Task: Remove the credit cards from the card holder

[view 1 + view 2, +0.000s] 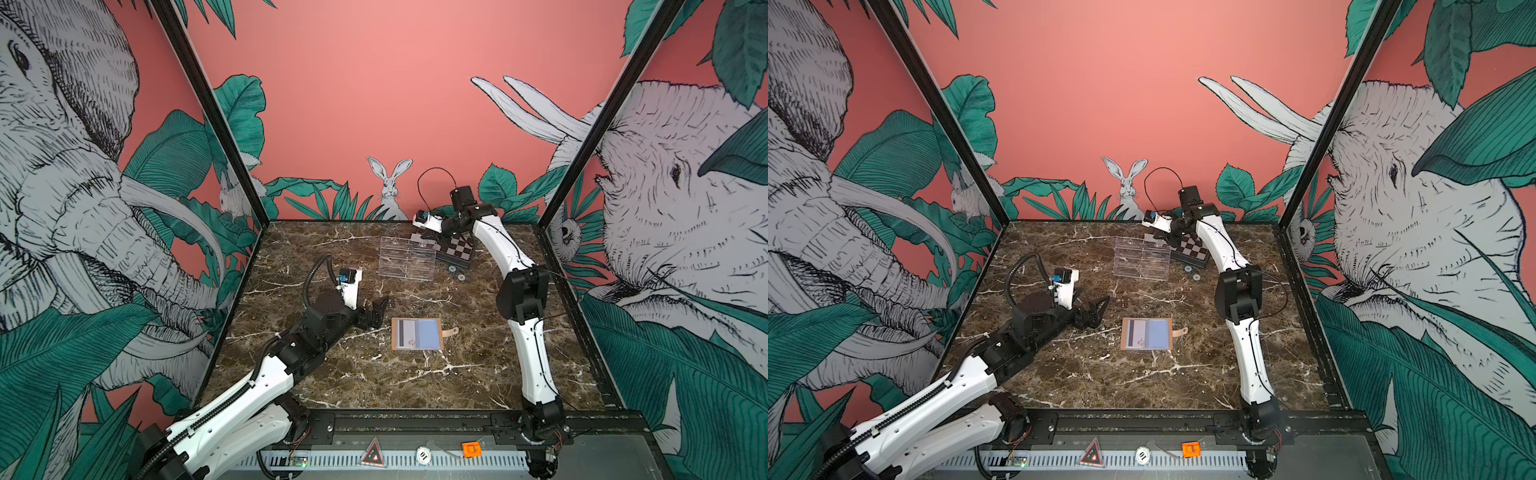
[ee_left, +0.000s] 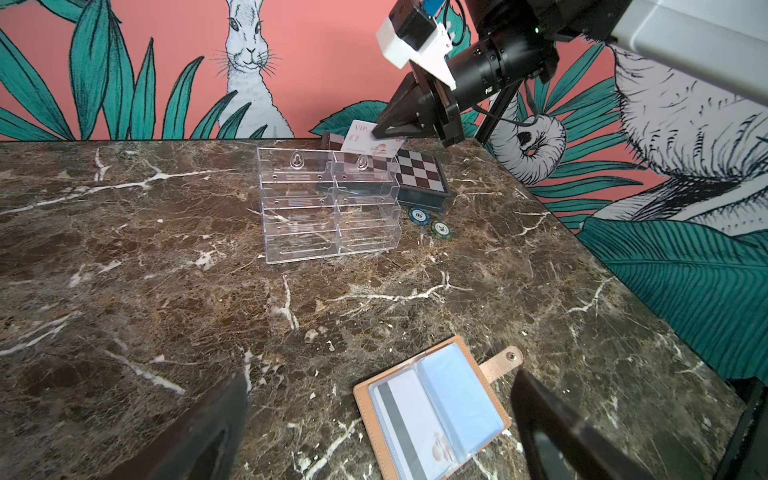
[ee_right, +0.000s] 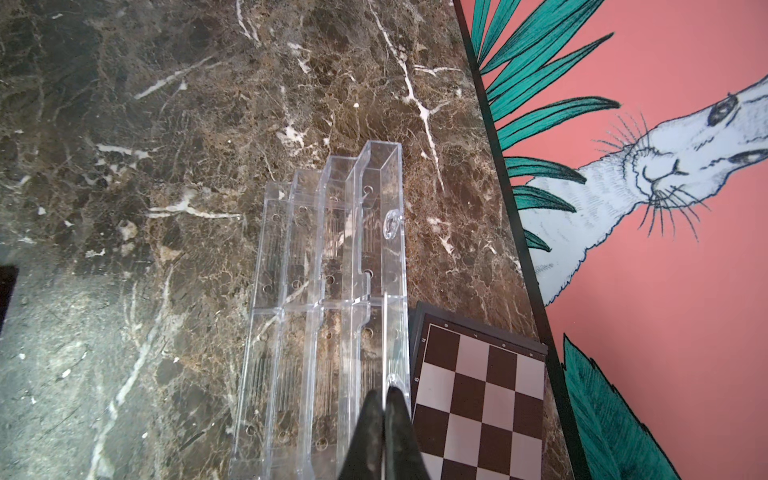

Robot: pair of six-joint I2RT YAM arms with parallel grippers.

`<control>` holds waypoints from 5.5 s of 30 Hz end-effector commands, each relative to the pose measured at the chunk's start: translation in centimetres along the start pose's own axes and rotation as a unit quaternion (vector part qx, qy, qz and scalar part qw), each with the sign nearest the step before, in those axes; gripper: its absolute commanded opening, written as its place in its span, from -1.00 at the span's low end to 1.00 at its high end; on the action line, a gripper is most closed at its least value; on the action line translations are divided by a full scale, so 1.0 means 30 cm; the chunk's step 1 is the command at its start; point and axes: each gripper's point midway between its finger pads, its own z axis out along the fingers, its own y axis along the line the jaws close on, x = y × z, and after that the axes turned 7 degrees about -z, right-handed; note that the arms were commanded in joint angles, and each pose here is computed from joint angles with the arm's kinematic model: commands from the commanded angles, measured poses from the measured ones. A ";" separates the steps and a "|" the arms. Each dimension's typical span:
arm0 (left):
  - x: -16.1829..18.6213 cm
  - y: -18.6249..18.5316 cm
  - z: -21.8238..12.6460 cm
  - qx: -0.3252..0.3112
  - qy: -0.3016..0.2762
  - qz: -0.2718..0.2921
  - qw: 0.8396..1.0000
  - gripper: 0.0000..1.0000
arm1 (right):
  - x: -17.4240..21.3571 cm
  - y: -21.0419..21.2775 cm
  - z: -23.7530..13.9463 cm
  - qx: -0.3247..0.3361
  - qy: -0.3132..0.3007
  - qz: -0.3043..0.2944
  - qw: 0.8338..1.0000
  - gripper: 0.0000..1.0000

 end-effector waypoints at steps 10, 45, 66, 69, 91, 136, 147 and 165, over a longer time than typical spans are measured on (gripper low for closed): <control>-0.015 0.017 -0.018 -0.011 -0.013 -0.003 1.000 0.98 | -0.006 -0.011 0.026 0.000 -0.009 -0.015 1.000 -1.00; 0.005 0.049 -0.022 -0.033 -0.009 -0.008 0.999 0.98 | 0.051 0.073 0.080 -0.038 0.023 -0.018 0.999 -1.00; 0.015 0.073 -0.020 -0.052 -0.004 -0.014 0.999 0.98 | 0.049 -0.037 0.094 0.034 0.057 -0.035 0.997 -0.56; 0.010 0.071 -0.023 -0.051 -0.007 -0.015 0.999 0.98 | 0.033 -0.092 0.077 0.070 0.062 -0.039 0.995 -0.44; 0.170 0.080 0.007 -0.053 0.080 -0.151 0.984 0.98 | -0.308 -0.152 -0.526 0.379 -0.039 0.024 0.924 0.58; 0.499 -0.004 0.122 0.035 0.217 -0.358 0.908 0.98 | -0.153 0.739 -0.527 0.126 -0.165 0.611 0.764 0.33; 0.563 0.004 0.156 0.032 0.235 -0.384 0.892 0.97 | -0.144 0.887 -0.257 0.046 -0.081 0.644 0.760 -0.21; 0.630 -0.018 0.218 0.068 0.254 -0.395 0.881 0.73 | 0.042 1.044 -0.047 0.032 0.018 0.687 0.725 -0.62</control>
